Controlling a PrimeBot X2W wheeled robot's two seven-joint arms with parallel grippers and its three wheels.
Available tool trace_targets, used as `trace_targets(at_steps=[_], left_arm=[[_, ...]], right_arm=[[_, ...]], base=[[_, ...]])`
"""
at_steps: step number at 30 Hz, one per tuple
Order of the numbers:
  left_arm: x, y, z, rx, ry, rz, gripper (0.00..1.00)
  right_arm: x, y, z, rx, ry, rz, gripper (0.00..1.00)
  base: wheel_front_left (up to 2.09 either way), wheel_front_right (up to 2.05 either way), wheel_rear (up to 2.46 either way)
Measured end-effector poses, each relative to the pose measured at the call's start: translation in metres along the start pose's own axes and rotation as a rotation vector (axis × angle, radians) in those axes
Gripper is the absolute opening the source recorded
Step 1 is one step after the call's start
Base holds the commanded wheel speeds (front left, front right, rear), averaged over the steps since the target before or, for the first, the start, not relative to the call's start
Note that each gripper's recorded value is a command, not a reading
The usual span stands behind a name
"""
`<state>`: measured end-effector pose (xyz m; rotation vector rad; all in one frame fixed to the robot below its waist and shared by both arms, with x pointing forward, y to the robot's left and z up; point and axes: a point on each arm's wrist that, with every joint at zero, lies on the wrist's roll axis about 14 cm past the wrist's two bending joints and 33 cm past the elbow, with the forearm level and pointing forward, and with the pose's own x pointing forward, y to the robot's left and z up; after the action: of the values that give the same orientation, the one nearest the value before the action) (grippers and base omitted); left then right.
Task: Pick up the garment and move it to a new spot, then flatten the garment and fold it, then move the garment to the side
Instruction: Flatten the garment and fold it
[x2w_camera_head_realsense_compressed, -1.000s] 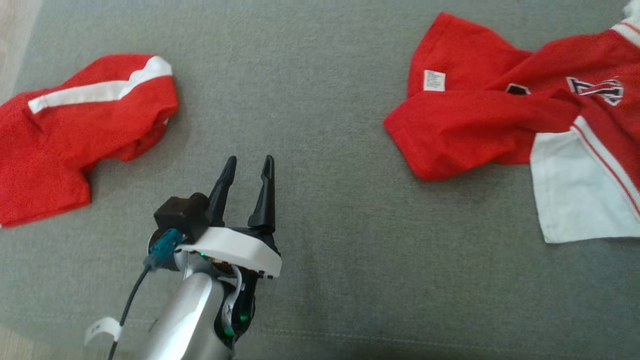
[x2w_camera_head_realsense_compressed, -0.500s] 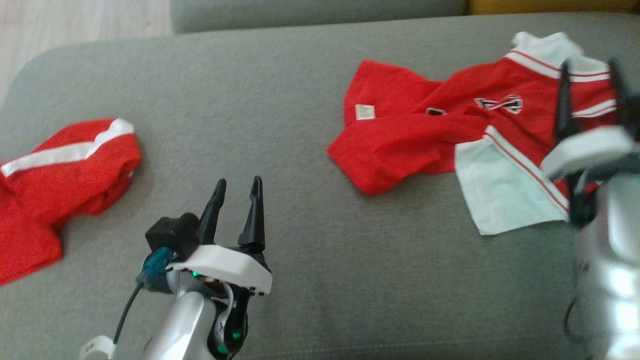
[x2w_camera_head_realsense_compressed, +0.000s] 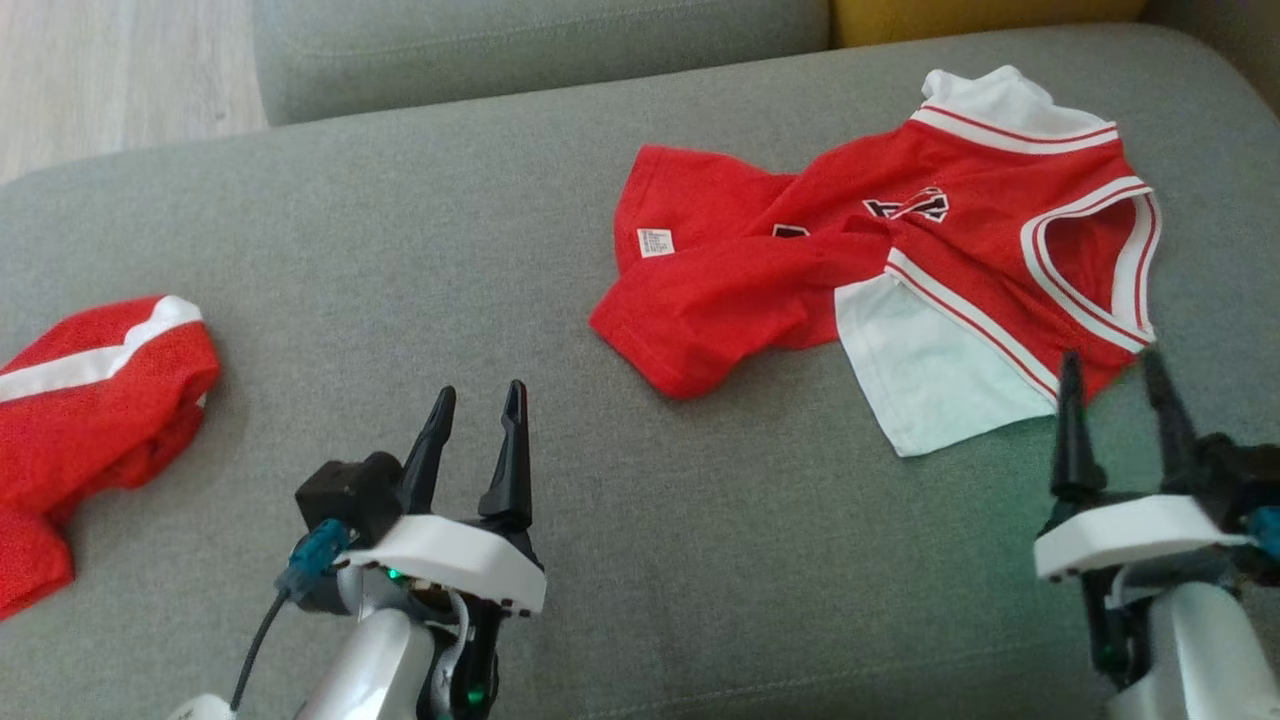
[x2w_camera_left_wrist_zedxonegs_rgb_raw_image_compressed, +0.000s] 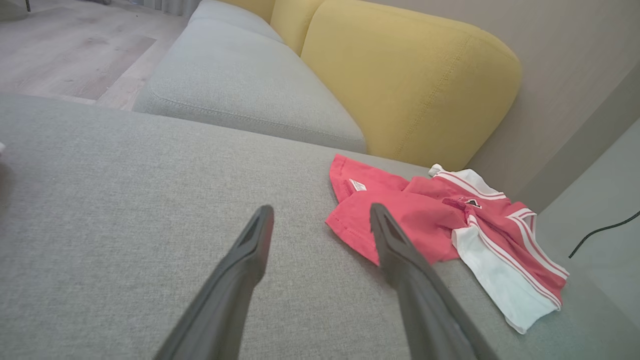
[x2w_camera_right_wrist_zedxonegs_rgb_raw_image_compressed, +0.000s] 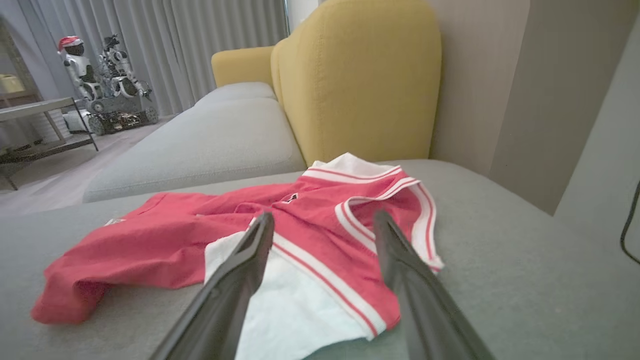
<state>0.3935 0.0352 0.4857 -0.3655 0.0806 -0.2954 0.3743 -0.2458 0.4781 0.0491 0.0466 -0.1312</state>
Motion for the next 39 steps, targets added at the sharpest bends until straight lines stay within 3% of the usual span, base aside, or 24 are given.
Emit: trace_targets(at_steps=[6, 12, 18, 23, 34, 35, 36, 39], left_arm=[[0.001, 0.006, -0.006, -0.006, 0.018, 0.015, 1.0], [0.0, 0.015, -0.012, -0.008, 0.034, 0.038, 1.0], [0.0, 0.025, -0.014, -0.009, 0.038, 0.067, 1.0], [0.001, 0.03, -0.013, -0.006, 0.036, 0.078, 1.0], [-0.001, 0.035, -0.017, -0.004, 0.048, 0.093, 1.0], [-0.001, 0.034, -0.017, -0.005, 0.05, 0.092, 1.0], [-0.001, 0.034, -0.018, -0.005, 0.051, 0.091, 1.0], [0.0, 0.033, -0.018, -0.004, 0.051, 0.088, 1.0]], right_arm=[[-0.005, 0.019, -0.033, 0.103, 0.134, 0.036, 1.0], [-0.015, 0.046, -0.079, 0.112, 0.32, 0.109, 1.0], [-0.023, 0.055, -0.116, 0.219, 0.451, 0.099, 1.0], [-0.009, 0.065, -0.119, 0.296, 0.459, 0.1, 1.0], [0.011, 0.08, -0.122, 0.308, 0.453, 0.126, 0.98], [0.012, 0.081, -0.121, 0.306, 0.45, 0.127, 0.38], [0.013, 0.081, -0.121, 0.304, 0.447, 0.127, 0.0], [0.013, 0.08, -0.121, 0.298, 0.449, 0.125, 0.0]], base=[[0.0, 0.0, 0.0], [0.0, 0.0, 0.0], [0.0, 0.0, 0.0], [0.0, 0.0, 0.0], [0.0, 0.0, 0.0], [0.0, 0.0, 0.0], [0.0, 0.0, 0.0], [0.0, 0.0, 0.0]])
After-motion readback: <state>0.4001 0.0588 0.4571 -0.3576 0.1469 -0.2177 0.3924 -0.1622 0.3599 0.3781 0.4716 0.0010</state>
